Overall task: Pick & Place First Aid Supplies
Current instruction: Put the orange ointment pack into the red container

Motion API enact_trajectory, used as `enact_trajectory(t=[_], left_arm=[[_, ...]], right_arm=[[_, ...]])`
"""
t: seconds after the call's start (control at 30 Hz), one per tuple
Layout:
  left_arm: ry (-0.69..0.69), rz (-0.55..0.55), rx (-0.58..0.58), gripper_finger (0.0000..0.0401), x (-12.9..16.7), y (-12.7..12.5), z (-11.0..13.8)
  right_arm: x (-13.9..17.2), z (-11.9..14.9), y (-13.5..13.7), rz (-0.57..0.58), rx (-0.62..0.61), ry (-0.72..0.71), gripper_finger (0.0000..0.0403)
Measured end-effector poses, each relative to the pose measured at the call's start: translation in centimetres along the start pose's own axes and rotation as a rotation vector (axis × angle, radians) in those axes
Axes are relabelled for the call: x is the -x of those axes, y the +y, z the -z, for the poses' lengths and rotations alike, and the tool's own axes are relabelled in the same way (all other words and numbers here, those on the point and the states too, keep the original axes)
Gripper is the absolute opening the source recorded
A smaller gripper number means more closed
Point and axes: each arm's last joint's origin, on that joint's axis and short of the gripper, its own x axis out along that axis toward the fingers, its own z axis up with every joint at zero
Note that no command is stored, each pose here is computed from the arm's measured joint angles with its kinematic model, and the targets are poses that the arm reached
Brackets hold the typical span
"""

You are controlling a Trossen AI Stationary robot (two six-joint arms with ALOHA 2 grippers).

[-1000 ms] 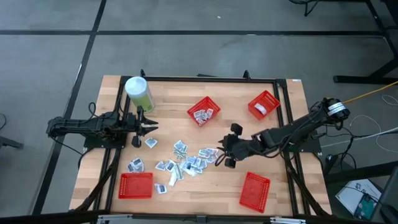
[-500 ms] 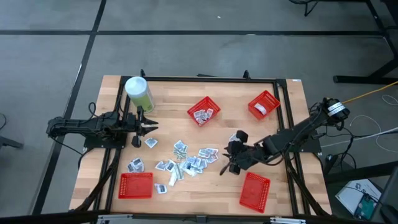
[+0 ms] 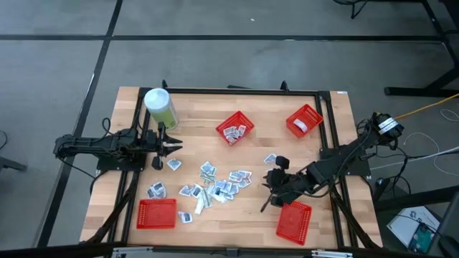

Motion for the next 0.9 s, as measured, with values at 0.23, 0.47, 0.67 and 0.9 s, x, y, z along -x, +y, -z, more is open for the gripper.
enact_trajectory(t=[0.23, 0.47, 0.67, 0.9], left_arm=[[-0.001, 0.0, 0.0, 0.0088, 0.0, 0.0, 0.0], [0.0, 0.0, 0.0, 0.0088, 0.0, 0.0, 0.0], [0.0, 0.0, 0.0, 0.0088, 0.0, 0.0, 0.0], [0.0, 0.0, 0.0, 0.0088, 0.0, 0.0, 0.0]], right_arm=[[1.1, 0.9, 1.5, -0.031, 0.046, -0.02, 0.0121], [1.6, 1.9, 2.0, -0.036, 0.012, 0.025, 0.0121], [1.6, 2.0, 1.9, -0.027, 0.007, 0.035, 0.0121], [1.6, 1.9, 1.8, 0.009, 0.009, 0.006, 0.0121]])
